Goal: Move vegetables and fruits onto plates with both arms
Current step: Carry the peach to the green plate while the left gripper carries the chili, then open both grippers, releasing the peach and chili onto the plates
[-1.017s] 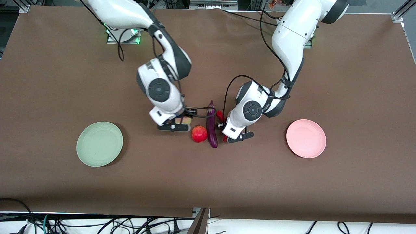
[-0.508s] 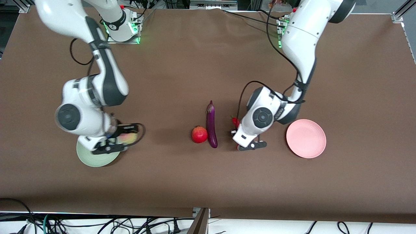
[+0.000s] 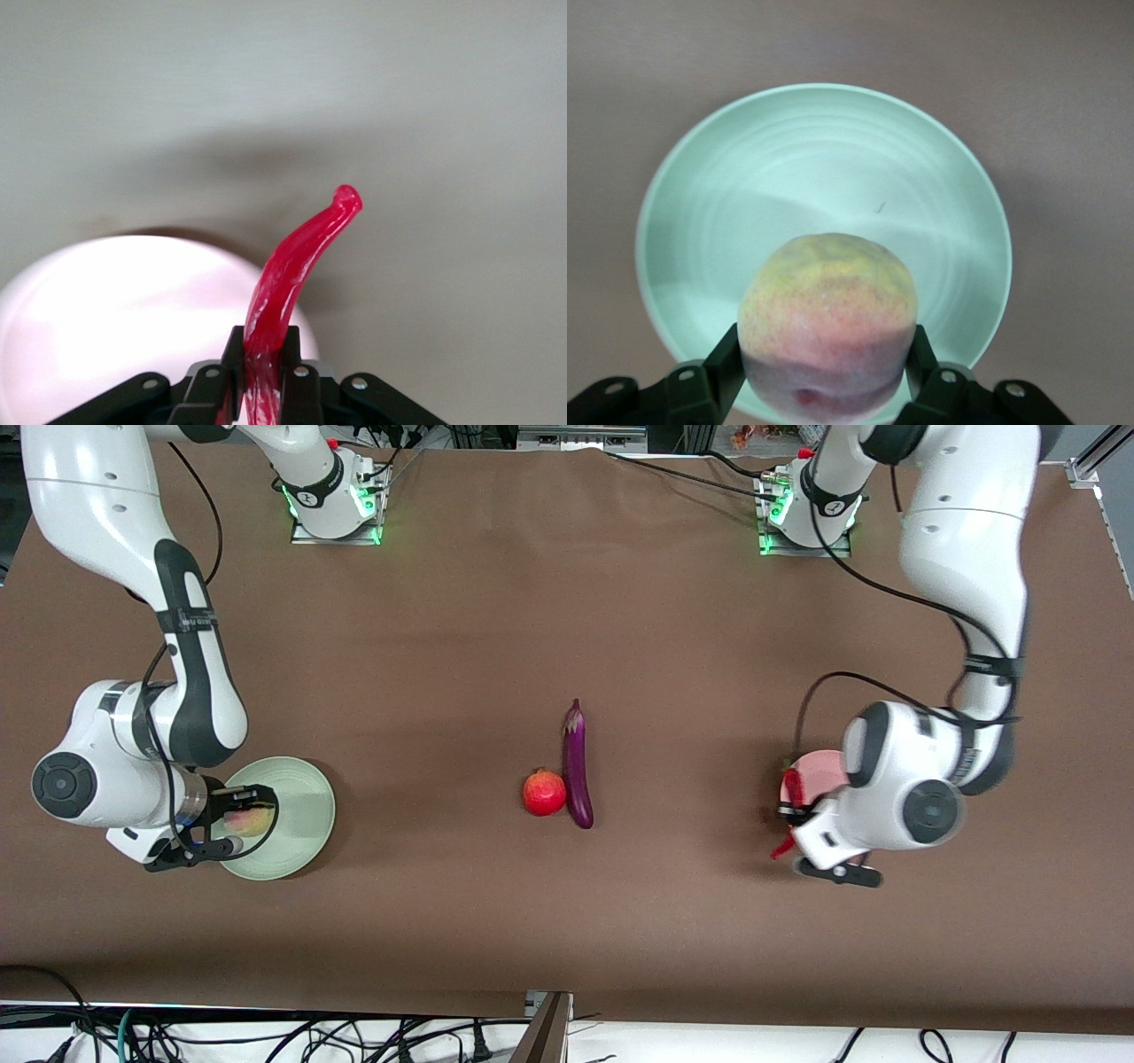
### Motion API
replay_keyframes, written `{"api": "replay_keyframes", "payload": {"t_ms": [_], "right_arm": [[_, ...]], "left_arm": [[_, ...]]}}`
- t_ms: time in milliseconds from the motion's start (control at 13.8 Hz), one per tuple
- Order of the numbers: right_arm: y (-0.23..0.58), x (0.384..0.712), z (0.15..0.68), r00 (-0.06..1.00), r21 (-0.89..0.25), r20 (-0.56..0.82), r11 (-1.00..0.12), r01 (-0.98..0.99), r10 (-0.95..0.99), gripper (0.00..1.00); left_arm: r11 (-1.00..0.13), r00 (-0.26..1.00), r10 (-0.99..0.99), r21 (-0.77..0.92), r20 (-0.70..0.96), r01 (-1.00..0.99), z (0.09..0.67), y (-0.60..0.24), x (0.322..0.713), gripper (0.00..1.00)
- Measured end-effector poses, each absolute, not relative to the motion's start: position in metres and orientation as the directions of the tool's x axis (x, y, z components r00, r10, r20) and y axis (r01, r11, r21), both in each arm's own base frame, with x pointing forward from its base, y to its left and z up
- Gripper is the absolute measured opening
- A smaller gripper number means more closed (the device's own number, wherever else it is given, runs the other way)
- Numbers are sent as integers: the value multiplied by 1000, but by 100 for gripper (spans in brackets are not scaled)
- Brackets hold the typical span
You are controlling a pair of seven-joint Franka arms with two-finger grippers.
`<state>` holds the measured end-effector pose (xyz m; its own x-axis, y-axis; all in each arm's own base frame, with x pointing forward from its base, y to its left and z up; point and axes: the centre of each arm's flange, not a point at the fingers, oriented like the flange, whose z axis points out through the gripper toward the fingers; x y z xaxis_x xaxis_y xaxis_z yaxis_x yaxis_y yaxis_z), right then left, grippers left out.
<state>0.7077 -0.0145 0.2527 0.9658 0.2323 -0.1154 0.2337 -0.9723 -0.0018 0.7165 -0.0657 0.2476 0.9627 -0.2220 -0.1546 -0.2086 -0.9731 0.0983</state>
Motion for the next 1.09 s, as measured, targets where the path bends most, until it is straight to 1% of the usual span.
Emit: {"api": "replay_keyframes", "payload": {"t_ms": [145,218,363,508,726,944,1017,1089], "right_arm": [[-17,709,231,965,11,-111,-971,239,237,75],[-17,710,223,964,18,-112,-969,245,241,75],[-18,709,212,963,20,-119,-969,245,241,75],[-20,709,213,964,20,-117,-970,242,238,75],[-20,712,222,965,21,-105,-970,243,240,99],[11,717,266,960,-1,-104,-966,260,259,100],[26,717,278,965,-13,-107,-970,241,241,100],[46,716,285,973,-34,-106,-978,204,206,100]], "left_arm": [[-964,952,-254,119,-167,-237,235,-21,713,19],[-963,950,-260,125,-176,-240,226,-14,709,19],[-961,948,-264,129,-178,-244,207,-17,704,19],[-956,943,-284,132,-172,-263,197,-17,704,19],[-944,936,-319,134,-151,-301,194,-10,705,19],[-934,924,-352,125,-147,-336,193,0,706,19],[-932,922,-357,120,-148,-342,193,1,706,23],[-932,922,-359,118,-147,-344,193,1,706,33]]}}
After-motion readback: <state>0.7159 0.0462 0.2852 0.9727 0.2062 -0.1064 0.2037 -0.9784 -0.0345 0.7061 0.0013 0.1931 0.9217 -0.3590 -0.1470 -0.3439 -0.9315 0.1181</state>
